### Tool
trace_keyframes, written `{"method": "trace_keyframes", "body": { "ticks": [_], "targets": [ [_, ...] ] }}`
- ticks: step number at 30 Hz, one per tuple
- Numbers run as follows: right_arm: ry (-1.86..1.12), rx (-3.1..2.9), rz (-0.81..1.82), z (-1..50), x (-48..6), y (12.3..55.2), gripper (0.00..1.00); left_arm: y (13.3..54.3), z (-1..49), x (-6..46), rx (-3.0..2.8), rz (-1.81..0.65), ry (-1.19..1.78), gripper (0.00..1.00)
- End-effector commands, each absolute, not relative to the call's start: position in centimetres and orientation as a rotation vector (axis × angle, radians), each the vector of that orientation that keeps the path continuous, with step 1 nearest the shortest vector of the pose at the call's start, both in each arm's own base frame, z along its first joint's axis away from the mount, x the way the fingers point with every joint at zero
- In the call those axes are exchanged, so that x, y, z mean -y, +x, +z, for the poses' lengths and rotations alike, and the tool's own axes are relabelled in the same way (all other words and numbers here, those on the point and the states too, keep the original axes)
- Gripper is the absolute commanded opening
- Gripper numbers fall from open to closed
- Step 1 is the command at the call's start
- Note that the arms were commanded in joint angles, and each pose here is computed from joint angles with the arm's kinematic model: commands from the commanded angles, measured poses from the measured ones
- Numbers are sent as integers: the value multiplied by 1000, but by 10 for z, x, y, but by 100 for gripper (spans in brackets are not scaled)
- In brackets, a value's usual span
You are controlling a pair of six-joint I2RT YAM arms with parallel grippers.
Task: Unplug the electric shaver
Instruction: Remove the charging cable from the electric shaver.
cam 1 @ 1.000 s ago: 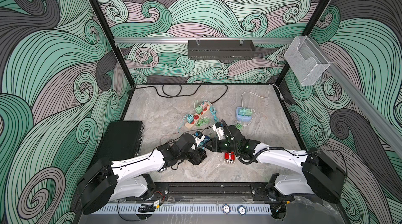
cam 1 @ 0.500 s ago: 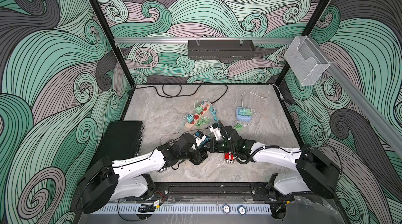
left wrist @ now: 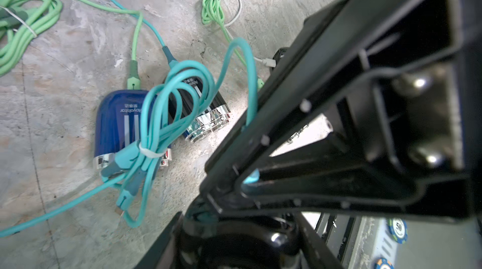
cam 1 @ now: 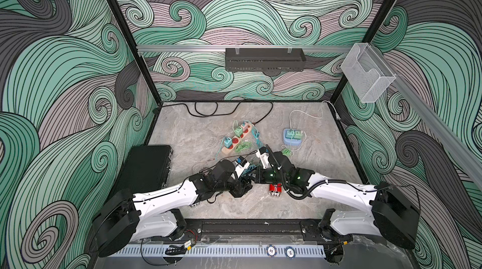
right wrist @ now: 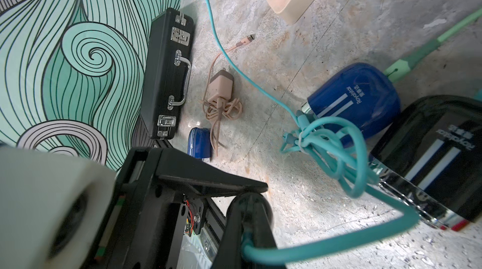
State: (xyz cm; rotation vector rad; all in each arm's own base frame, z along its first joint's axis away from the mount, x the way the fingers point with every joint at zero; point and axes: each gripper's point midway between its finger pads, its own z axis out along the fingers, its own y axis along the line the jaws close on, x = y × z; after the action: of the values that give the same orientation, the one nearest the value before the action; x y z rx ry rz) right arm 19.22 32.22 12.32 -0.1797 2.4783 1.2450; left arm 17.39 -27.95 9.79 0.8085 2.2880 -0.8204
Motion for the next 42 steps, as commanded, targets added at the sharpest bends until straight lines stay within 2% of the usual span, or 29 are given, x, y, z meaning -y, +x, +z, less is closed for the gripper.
{"method": "trace_keyframes", "body": {
  "ticks": [1,5,8,19,26,32,36,42],
  "targets": [
    [-141,-2399,1340,143,-328,203,7,161,72,255,-2404,-725,811,34],
    [-216,-2461,1056,136,-313,210,6,157,68,248,-2421,-715,797,34],
    [-233,-2454,955,136,-304,215,6,154,66,246,-2428,-717,790,34],
    [-136,-2364,1349,159,-331,213,6,149,57,250,-2434,-676,826,33],
    [-95,-2382,1317,161,-321,220,6,145,50,245,-2457,-651,836,32],
    [-189,-2413,1073,161,-301,222,6,142,48,242,-2475,-642,831,31],
    [-215,-2394,1002,163,-290,222,6,139,47,243,-2484,-640,830,31],
    [-175,-2355,1172,172,-296,218,6,137,44,241,-2494,-630,826,30]
  ]
}}
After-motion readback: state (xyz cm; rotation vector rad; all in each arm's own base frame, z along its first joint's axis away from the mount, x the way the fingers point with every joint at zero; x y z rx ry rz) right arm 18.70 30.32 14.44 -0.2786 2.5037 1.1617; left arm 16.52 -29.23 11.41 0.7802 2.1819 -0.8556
